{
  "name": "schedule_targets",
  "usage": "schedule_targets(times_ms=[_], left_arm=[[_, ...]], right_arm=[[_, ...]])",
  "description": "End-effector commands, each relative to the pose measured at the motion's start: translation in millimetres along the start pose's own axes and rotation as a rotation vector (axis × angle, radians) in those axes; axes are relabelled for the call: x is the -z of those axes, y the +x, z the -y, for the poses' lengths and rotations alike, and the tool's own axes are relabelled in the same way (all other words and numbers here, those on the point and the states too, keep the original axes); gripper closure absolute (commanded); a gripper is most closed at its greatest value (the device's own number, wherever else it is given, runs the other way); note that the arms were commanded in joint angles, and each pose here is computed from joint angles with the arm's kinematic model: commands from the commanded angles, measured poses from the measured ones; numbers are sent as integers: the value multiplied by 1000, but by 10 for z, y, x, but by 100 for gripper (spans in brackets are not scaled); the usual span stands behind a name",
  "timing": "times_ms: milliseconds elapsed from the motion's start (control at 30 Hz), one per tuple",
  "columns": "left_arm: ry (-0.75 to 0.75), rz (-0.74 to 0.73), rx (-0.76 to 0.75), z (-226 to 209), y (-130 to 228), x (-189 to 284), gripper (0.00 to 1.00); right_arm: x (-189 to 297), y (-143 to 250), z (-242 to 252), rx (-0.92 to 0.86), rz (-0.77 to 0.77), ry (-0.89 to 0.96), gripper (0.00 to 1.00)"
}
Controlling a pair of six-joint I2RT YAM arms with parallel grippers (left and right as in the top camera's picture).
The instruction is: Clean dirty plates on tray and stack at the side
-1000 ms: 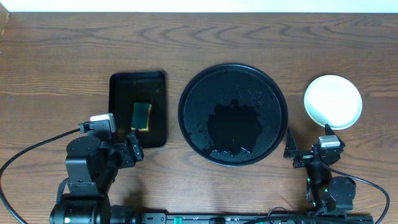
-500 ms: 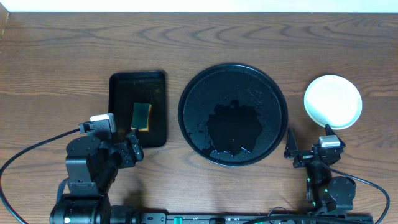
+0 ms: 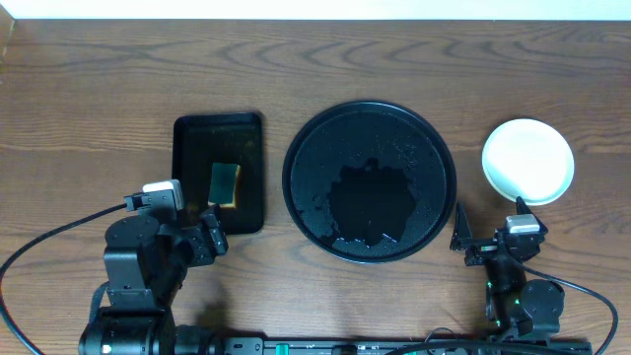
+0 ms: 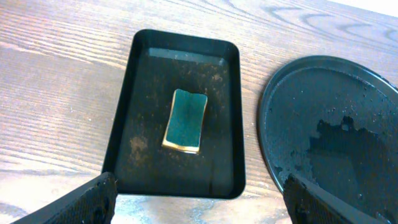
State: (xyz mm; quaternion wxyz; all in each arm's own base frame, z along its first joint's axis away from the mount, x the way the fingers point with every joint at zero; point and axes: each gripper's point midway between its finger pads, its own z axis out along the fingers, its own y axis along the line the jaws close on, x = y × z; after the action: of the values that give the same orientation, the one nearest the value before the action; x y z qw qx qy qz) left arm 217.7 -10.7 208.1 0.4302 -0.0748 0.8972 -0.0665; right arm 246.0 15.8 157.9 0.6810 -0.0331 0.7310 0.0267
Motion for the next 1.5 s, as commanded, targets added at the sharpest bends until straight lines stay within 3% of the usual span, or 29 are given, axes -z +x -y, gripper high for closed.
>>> schedule_targets(times_ms=[0, 533, 767, 967, 1100, 1300, 1467], left_arm=[[-12, -2, 5, -22, 16, -13, 14], [6, 125, 1, -97, 290, -99, 14], [51, 336, -6, -130, 387, -427, 14], [100, 578, -14, -105, 218, -537, 14], [73, 644, -62, -121, 108, -467, 14], [59, 517, -91, -152, 369, -640, 14], [51, 516, -89, -166, 367, -644, 14]], right_arm=[[2, 7, -29, -12, -1, -8, 1], [2, 7, -30, -11, -1, -8, 1], [2, 7, -30, -11, -1, -8, 1], [2, 7, -31, -11, -1, -8, 1], [2, 7, -30, -11, -1, -8, 1], [2, 8, -30, -12, -2, -8, 1], [2, 7, -31, -11, -1, -8, 1]])
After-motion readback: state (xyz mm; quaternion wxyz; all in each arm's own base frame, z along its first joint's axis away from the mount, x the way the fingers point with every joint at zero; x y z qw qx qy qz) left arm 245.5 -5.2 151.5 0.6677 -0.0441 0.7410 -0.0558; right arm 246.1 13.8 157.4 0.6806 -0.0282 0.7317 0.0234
